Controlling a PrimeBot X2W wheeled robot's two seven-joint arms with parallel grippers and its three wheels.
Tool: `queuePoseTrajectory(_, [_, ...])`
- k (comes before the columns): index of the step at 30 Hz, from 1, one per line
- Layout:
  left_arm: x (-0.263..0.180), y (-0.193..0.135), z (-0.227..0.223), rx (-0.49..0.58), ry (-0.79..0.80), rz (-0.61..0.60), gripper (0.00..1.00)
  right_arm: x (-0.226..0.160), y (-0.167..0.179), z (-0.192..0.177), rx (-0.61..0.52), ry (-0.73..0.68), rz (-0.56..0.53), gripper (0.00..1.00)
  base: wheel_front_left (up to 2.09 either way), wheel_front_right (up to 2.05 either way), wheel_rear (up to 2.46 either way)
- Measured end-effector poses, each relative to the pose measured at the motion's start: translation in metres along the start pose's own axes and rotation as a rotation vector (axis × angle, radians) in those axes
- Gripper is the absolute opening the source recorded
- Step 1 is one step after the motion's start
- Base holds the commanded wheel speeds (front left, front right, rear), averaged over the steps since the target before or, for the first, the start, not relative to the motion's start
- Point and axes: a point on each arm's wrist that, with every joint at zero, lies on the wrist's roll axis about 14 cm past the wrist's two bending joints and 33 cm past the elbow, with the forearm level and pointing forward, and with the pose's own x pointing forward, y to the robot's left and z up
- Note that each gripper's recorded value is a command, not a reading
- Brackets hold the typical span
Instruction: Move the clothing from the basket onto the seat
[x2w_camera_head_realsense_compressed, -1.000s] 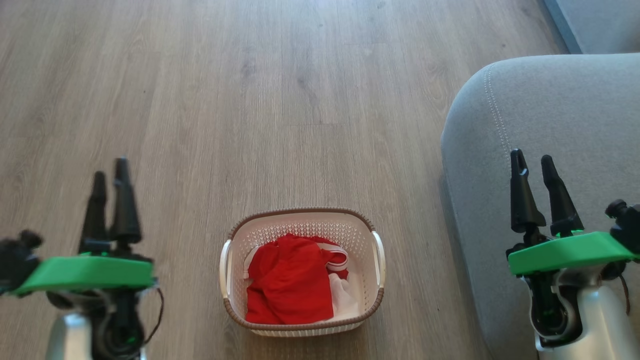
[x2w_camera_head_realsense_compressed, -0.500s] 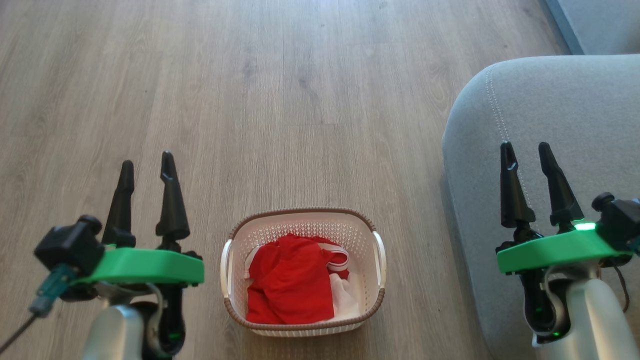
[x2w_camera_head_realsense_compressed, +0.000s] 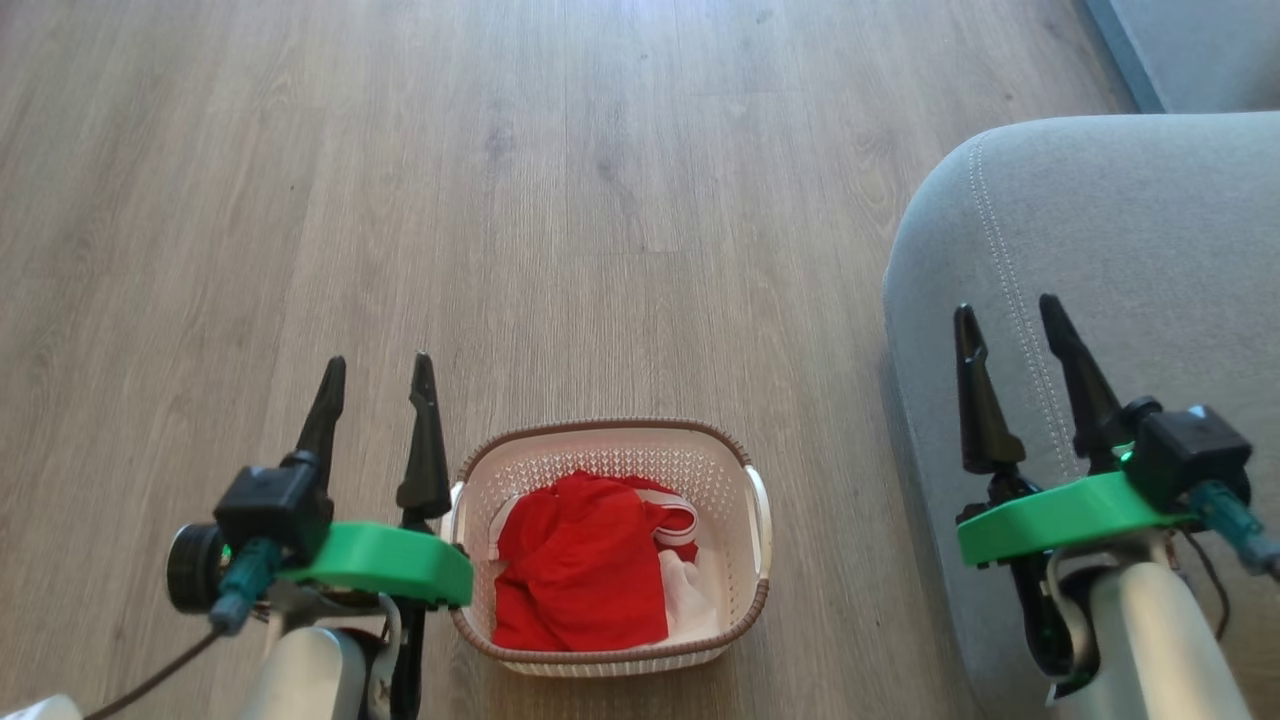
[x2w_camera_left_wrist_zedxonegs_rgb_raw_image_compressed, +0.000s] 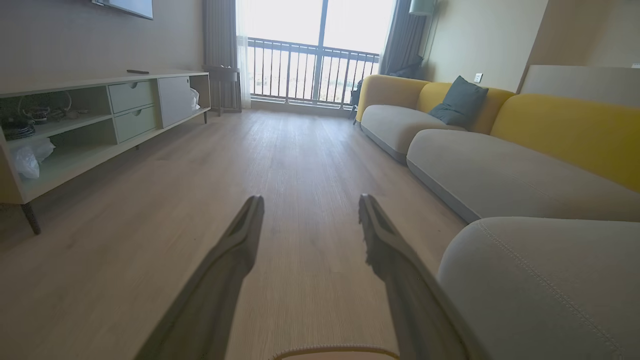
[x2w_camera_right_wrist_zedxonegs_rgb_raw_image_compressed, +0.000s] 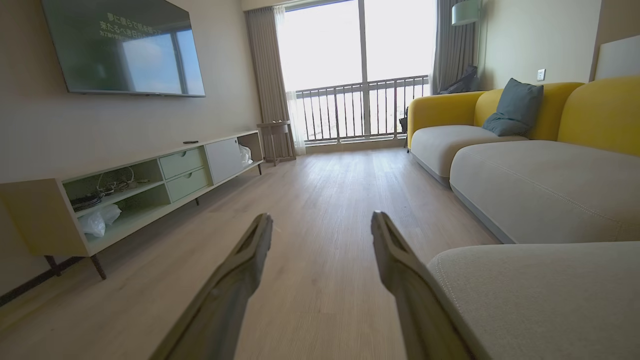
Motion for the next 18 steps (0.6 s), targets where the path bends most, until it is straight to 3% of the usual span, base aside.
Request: queuePoseTrajectory(18, [-0.012,0.01,-0.047,0.084,0.116,-0.009,1.0,-0.016,0.007,-0.049,-0.129,0.142,0.046,1.0,0.0,0.0,0.0])
